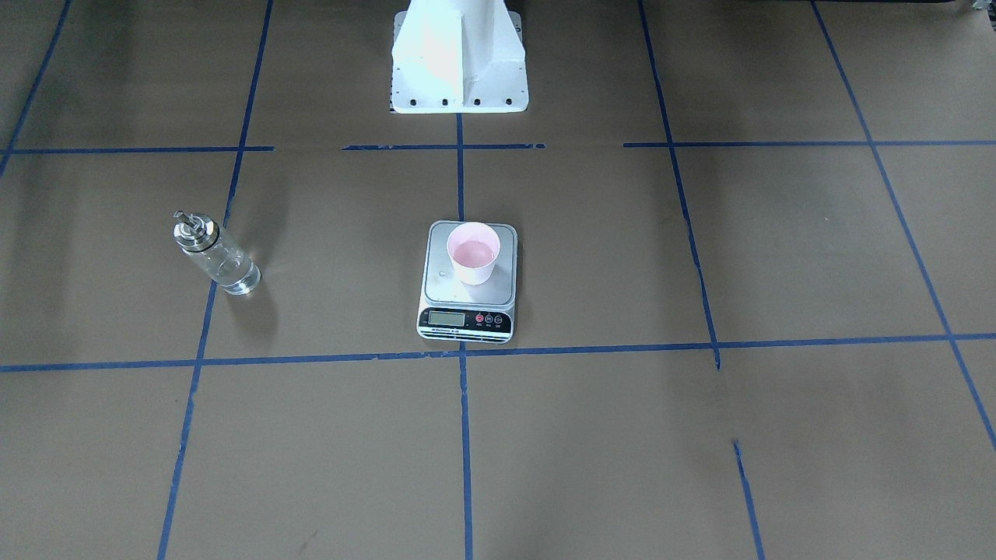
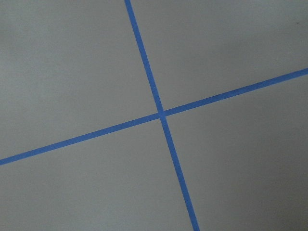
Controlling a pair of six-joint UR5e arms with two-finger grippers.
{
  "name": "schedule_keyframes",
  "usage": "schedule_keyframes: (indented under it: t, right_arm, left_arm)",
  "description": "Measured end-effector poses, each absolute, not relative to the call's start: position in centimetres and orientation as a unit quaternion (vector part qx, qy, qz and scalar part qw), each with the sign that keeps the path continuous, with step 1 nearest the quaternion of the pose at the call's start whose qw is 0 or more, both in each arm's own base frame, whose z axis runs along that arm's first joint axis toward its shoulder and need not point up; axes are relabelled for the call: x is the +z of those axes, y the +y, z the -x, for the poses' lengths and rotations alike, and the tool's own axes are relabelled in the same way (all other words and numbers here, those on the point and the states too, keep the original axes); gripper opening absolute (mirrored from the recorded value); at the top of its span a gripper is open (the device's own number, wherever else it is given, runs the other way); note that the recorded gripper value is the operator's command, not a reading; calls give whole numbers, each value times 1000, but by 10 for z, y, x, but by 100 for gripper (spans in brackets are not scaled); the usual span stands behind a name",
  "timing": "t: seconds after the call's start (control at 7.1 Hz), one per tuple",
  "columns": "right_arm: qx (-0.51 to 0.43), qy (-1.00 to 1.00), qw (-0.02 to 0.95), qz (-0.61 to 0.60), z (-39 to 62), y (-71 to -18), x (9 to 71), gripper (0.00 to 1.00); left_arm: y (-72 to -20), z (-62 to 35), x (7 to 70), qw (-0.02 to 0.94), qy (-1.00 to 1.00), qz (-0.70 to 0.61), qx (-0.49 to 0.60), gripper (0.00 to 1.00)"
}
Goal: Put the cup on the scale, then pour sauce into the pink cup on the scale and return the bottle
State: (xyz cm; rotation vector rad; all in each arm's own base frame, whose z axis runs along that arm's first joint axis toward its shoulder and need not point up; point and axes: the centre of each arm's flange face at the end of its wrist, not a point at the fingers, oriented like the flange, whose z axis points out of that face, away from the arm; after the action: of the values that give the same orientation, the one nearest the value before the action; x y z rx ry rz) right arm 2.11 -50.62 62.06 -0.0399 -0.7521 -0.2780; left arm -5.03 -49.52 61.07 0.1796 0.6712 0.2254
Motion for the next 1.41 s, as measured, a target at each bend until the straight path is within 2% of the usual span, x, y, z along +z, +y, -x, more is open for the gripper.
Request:
schedule_keyframes:
  t: [0.42, 1.41]
  right_arm:
    - [-136, -367, 920, 20, -22, -504, 622, 100]
    - [-127, -370, 920, 36, -28, -487, 643, 100]
  left_arm:
    - [-483, 54, 634, 939, 324, -63, 98, 100]
    - [-479, 55, 640, 939, 326, -56, 94, 100]
